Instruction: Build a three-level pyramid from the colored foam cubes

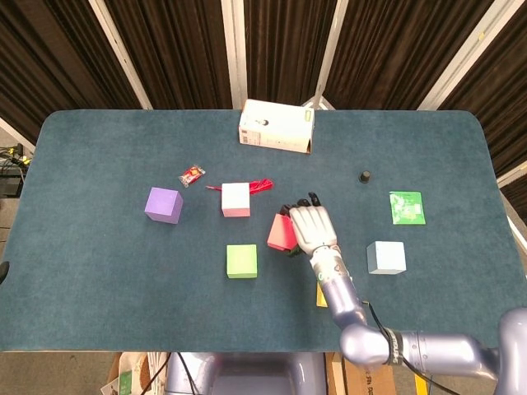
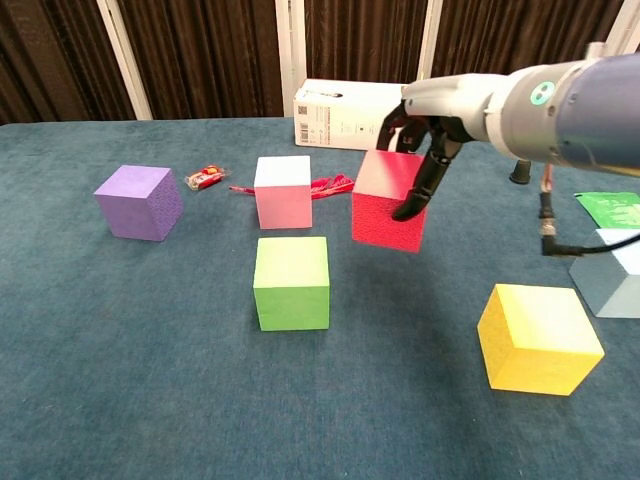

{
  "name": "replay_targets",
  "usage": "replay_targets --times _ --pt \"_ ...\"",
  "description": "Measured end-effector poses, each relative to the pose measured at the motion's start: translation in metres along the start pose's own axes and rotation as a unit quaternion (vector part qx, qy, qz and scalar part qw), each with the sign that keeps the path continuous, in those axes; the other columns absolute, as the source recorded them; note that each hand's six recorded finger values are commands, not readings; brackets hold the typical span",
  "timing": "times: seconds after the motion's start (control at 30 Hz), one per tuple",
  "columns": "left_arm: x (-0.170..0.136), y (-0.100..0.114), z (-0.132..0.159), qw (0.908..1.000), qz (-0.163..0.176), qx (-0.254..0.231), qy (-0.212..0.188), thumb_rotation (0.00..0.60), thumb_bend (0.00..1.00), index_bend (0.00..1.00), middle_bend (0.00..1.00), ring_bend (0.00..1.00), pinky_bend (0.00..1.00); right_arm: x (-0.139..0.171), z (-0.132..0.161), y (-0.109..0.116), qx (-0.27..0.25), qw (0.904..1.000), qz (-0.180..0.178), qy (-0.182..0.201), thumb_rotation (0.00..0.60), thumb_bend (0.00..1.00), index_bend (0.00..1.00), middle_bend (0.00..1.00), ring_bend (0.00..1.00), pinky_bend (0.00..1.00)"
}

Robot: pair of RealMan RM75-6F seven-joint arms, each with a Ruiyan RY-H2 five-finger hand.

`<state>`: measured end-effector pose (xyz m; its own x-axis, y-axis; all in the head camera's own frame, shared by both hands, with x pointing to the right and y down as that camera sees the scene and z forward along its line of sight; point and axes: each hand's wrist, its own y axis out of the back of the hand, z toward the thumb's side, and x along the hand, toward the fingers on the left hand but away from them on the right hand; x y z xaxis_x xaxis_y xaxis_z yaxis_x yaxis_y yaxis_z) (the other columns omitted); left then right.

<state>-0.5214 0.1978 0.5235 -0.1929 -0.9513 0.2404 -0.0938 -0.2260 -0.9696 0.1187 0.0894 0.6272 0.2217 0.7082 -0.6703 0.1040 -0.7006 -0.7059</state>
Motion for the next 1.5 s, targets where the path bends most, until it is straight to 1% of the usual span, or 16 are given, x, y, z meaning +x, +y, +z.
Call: replay_targets --times 0.1,0.23,0.33,0.57,0.73,0.83,1.0,1.2,1.33,1.5 --pt "0.001 -0.001 -0.001 1.0 0.002 0.004 0.0 0.6 0.36 0.17 0.0 0.0 0.02 -0.013 0.002 0.004 0.021 0.9997 -0.005 0.015 0.6 0.35 0.42 0.4 0.19 0.0" --pt "0.001 -0.003 -0.001 0.9999 0.001 0.01 0.004 0.6 0.36 0.17 0.0 0.0 0.02 -0.029 0.001 0.006 0.044 0.9987 -0.008 0.024 0.6 0.35 0.42 0.4 0.19 0.0" --pt "0.001 -0.003 -0.002 0.9999 0.0 0.011 0.006 0.6 0.36 0.17 0.0 0.0 0.02 -0.041 0.002 0.007 0.055 0.9981 -0.005 0.029 0.6 0.35 0.42 0.4 0.19 0.0" --pt "0.001 -0.001 -0.003 0.9998 0.009 0.016 0.01 0.6 0.36 0.17 0.0 0.0 0.02 -0.071 0.014 0.011 0.074 0.9961 0.007 0.046 0.6 0.35 0.42 0.4 0.19 0.0" --pt "0.002 -0.003 -0.003 0.9996 0.009 0.024 0.012 0.6 0.36 0.17 0.0 0.0 0.02 -0.087 0.018 0.014 0.065 0.9962 0.022 0.054 0.6 0.35 0.42 0.4 0.18 0.0" --pt "0.003 -0.005 -0.004 0.9995 0.008 0.027 0.014 0.6 0.36 0.17 0.0 0.0 0.02 -0.096 0.017 0.017 0.07 0.9955 0.033 0.056 0.6 0.35 0.42 0.4 0.18 0.0" --pt "0.005 -0.006 -0.005 0.9993 0.01 0.03 0.019 0.6 0.36 0.17 0.0 0.0 0.02 -0.107 0.011 0.024 0.072 0.9954 0.042 0.047 0.6 0.35 0.42 0.4 0.18 0.0" --pt "0.005 -0.004 -0.006 0.9991 0.015 0.031 0.023 0.6 0.36 0.17 0.0 0.0 0.02 -0.12 0.002 0.029 0.073 0.9956 0.045 0.039 0.6 0.35 0.42 0.4 0.17 0.0" --pt "0.006 -0.004 -0.006 0.999 0.018 0.032 0.024 0.6 0.36 0.17 0.0 0.0 0.02 -0.126 -0.002 0.029 0.073 0.9953 0.049 0.04 0.6 0.35 0.42 0.4 0.17 0.0" --pt "0.005 -0.005 -0.004 0.9991 0.018 0.033 0.02 0.6 0.36 0.17 0.0 0.0 0.02 -0.128 -0.004 0.025 0.061 0.9953 0.058 0.048 0.6 0.35 0.42 0.4 0.17 0.0"
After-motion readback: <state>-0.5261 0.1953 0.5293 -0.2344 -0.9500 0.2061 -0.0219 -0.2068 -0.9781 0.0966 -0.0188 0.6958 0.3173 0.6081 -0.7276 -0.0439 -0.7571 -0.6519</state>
